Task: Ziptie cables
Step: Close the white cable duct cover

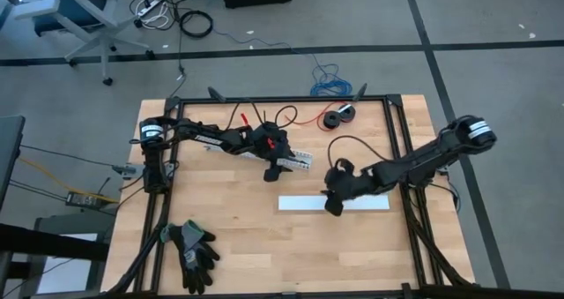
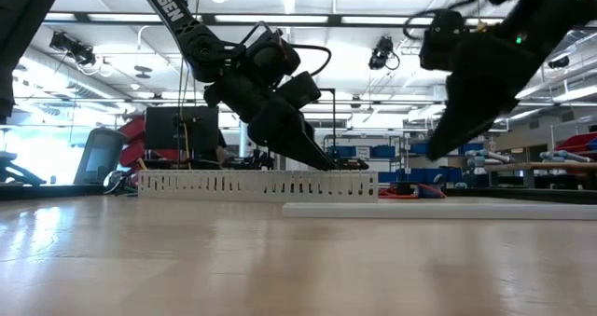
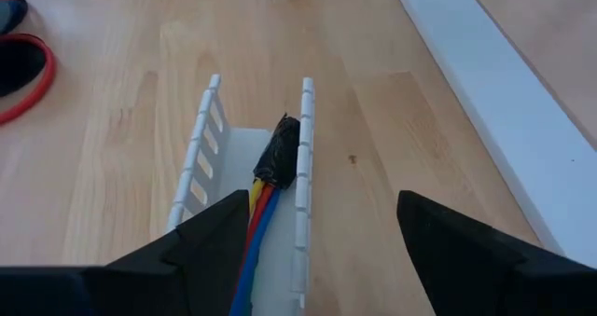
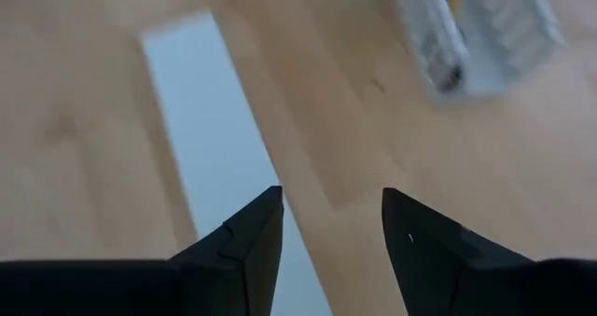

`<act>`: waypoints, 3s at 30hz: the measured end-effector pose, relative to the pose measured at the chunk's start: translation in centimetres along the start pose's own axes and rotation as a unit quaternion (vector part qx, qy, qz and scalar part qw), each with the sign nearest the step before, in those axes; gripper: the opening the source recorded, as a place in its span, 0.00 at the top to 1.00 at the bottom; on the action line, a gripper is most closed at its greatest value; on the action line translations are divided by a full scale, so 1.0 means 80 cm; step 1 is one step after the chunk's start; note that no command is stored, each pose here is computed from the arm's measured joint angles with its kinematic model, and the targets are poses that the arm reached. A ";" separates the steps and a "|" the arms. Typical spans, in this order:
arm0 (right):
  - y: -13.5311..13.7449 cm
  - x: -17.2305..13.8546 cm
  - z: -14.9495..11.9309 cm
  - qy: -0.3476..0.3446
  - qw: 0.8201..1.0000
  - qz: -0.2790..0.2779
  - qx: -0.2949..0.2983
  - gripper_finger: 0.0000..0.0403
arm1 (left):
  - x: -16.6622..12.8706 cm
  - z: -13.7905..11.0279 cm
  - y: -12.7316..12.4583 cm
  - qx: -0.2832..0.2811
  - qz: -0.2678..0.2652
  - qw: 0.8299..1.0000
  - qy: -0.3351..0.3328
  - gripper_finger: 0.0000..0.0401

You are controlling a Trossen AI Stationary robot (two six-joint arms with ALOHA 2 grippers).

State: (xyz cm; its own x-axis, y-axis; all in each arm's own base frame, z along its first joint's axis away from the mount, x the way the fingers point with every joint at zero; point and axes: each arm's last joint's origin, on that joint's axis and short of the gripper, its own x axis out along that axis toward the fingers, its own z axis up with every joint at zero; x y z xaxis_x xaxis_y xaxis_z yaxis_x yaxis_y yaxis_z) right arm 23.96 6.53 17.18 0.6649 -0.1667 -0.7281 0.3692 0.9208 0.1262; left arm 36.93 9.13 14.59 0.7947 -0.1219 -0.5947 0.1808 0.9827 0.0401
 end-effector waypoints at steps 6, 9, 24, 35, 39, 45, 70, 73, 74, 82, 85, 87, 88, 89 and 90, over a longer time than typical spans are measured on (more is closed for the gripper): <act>-0.018 0.022 0.003 -0.091 0.992 0.079 -0.022 0.58 | 0.000 0.000 0.000 -0.008 0.000 1.000 -0.002 0.29; -0.020 0.034 0.004 -0.092 0.991 0.064 -0.079 0.58 | 0.000 0.004 0.001 -0.020 0.004 1.000 -0.014 0.29; 0.004 0.075 0.016 -0.057 0.983 0.109 -0.136 0.58 | -0.001 0.012 0.003 -0.013 0.013 0.999 -0.045 0.29; 0.008 0.073 0.025 -0.086 0.983 0.126 -0.104 0.51 | -0.001 0.011 0.003 -0.019 0.012 0.999 -0.043 0.29; 0.010 0.073 0.023 -0.083 0.983 0.128 -0.102 0.40 | -0.001 0.011 0.003 -0.027 0.012 0.999 -0.042 0.29; 0.021 0.069 0.014 -0.074 0.980 0.139 -0.126 0.24 | 0.000 0.009 0.002 -0.030 0.010 0.999 -0.035 0.29; 0.045 0.115 -0.002 -0.046 0.975 0.103 -0.190 0.23 | 0.000 0.008 0.002 -0.033 0.012 0.999 -0.029 0.29; 0.043 0.116 -0.001 -0.044 0.976 0.103 -0.186 0.24 | 0.000 0.007 0.002 -0.033 0.012 0.999 -0.028 0.29; 0.043 0.116 -0.001 -0.043 0.976 0.103 -0.184 0.24 | 0.000 0.008 0.002 -0.033 0.012 0.999 -0.028 0.29; 0.042 0.116 -0.003 -0.034 0.977 0.101 -0.186 0.24 | 0.000 0.008 0.002 -0.033 0.012 0.999 -0.028 0.29; 0.042 0.116 -0.004 -0.033 0.977 0.101 -0.186 0.24 | 0.000 0.009 0.003 -0.027 0.014 0.999 -0.034 0.29; 0.042 0.116 -0.004 -0.032 0.977 0.101 -0.186 0.24 | 0.000 0.010 0.003 -0.024 0.018 0.999 -0.037 0.29; 0.042 0.116 -0.004 -0.032 0.977 0.101 -0.186 0.24 | 0.000 0.010 0.003 -0.023 0.023 0.999 -0.035 0.29; 0.042 0.116 -0.004 -0.031 0.977 0.101 -0.186 0.24 | -0.001 0.009 0.004 -0.019 0.027 0.999 -0.033 0.29; 0.042 0.116 -0.004 -0.031 0.977 0.101 -0.186 0.24 | -0.001 0.009 0.005 -0.014 0.031 0.999 -0.030 0.29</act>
State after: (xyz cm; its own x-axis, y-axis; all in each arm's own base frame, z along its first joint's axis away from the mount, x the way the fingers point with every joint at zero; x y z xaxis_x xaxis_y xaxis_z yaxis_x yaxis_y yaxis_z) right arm 31.19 8.19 10.61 0.7423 0.0220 -0.6697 -0.0284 0.9996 0.0014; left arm 37.34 9.42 15.19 0.8376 -0.0681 -0.5420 0.1147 0.9920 0.0526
